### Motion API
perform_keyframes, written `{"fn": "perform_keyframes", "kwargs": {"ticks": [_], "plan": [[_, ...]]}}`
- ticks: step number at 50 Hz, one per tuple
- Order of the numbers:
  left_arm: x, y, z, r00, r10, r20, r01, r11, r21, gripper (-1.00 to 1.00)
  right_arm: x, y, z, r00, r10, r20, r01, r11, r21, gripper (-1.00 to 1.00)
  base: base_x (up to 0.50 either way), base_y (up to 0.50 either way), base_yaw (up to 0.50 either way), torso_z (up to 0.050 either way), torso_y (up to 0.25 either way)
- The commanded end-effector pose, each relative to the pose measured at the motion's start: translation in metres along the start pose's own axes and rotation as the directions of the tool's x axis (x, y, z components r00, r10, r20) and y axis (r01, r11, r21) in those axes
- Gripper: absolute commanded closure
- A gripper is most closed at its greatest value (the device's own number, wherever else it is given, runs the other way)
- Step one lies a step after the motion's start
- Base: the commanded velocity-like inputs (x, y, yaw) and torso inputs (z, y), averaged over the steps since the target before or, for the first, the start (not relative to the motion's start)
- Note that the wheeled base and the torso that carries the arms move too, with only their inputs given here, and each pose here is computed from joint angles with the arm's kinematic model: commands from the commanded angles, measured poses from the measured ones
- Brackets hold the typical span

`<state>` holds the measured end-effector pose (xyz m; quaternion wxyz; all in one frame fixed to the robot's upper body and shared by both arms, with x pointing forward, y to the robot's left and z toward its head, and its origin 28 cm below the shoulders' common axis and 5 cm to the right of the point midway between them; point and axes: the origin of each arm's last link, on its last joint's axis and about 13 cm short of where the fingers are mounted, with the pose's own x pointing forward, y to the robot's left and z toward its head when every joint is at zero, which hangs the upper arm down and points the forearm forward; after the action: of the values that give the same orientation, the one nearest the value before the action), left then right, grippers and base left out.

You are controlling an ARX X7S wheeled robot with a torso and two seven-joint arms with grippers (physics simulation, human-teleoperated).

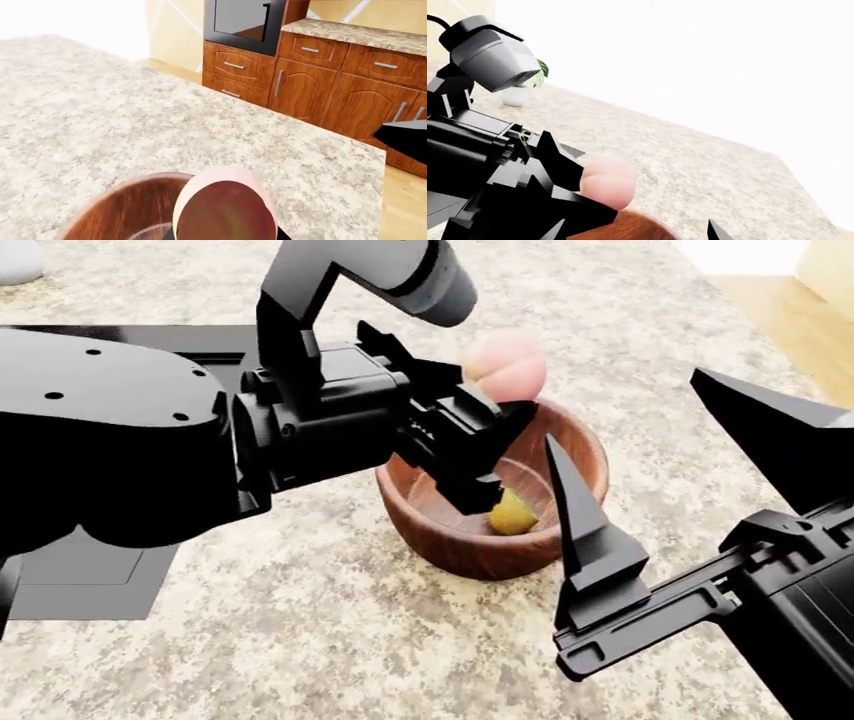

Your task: Pick the apricots and kiwis from the sink and place them in one bowl. Place the sweet potato in the other bowl. Then turn off the sink faucet.

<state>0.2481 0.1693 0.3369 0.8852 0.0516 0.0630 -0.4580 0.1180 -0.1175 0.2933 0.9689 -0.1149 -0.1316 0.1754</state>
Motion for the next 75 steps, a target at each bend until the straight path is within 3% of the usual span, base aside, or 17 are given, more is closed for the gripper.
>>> {"fn": "perform_keyframes", "kwargs": {"ticks": [1, 13, 14, 28, 37, 41, 48, 54, 61, 75], "plan": [[0.005, 0.002, -0.005, 0.999, -0.005, -0.046, 0.005, 1.000, 0.009, 1.00, -0.002, 0.001, -0.001, 1.000, -0.002, 0.015, 0.001, 1.000, 0.013, -1.00, 0.00, 0.00, 0.00, 0.000, 0.000], [0.004, 0.002, -0.005, 0.999, -0.003, -0.054, 0.003, 1.000, 0.011, 1.00, -0.002, 0.001, 0.001, 1.000, -0.005, 0.024, 0.004, 1.000, 0.012, -1.00, 0.00, 0.00, 0.00, 0.000, 0.002], [0.004, 0.002, -0.004, 0.999, -0.002, -0.052, 0.003, 1.000, 0.012, -1.00, -0.002, 0.001, 0.001, 1.000, -0.005, 0.025, 0.005, 1.000, 0.011, -1.00, 0.00, 0.00, 0.00, 0.000, 0.000], [-0.002, 0.000, 0.002, 1.000, -0.003, -0.019, 0.004, 1.000, 0.025, -1.00, -0.001, 0.001, 0.002, 1.000, 0.001, 0.026, -0.001, 1.000, 0.005, -1.00, 0.00, 0.00, 0.00, 0.000, 0.000], [-0.014, -0.003, 0.013, 0.997, -0.003, 0.072, 0.002, 1.000, 0.008, -1.00, 0.001, 0.001, 0.004, 1.000, 0.011, 0.020, -0.011, 1.000, -0.001, -1.00, 0.00, 0.00, 0.00, 0.000, 0.000], [-0.019, 0.004, 0.011, 0.990, 0.040, 0.137, -0.036, 0.999, -0.029, -1.00, 0.010, -0.002, 0.009, 1.000, -0.010, 0.011, 0.010, 1.000, -0.003, -1.00, 0.00, 0.00, 0.00, 0.000, 0.000], [-0.039, 0.017, 0.000, 0.937, 0.250, 0.244, -0.242, 0.968, -0.062, -1.00, 0.032, -0.015, 0.024, 0.997, -0.081, 0.005, 0.081, 0.997, -0.001, -1.00, 0.00, 0.00, 0.00, 0.000, 0.000], [-0.053, 0.019, -0.006, 0.894, 0.344, 0.287, -0.334, 0.939, -0.085, -1.00, 0.043, -0.021, 0.032, 0.993, -0.121, 0.011, 0.121, 0.993, -0.011, -1.00, 0.00, 0.00, 0.00, 0.000, 0.000], [-0.064, 0.018, -0.008, 0.860, 0.393, 0.324, -0.394, 0.917, -0.065, -1.00, 0.049, -0.025, 0.045, 0.988, -0.156, 0.005, 0.156, 0.987, -0.040, -1.00, 0.00, 0.00, 0.00, 0.000, 0.000], [-0.071, 0.026, -0.008, 0.825, 0.441, 0.353, -0.452, 0.890, -0.056, -1.00, 0.057, -0.022, 0.049, 0.993, -0.120, -0.019, 0.118, 0.991, -0.056, -1.00, 0.00, 0.30, 0.00, 0.000, 0.000]]}}
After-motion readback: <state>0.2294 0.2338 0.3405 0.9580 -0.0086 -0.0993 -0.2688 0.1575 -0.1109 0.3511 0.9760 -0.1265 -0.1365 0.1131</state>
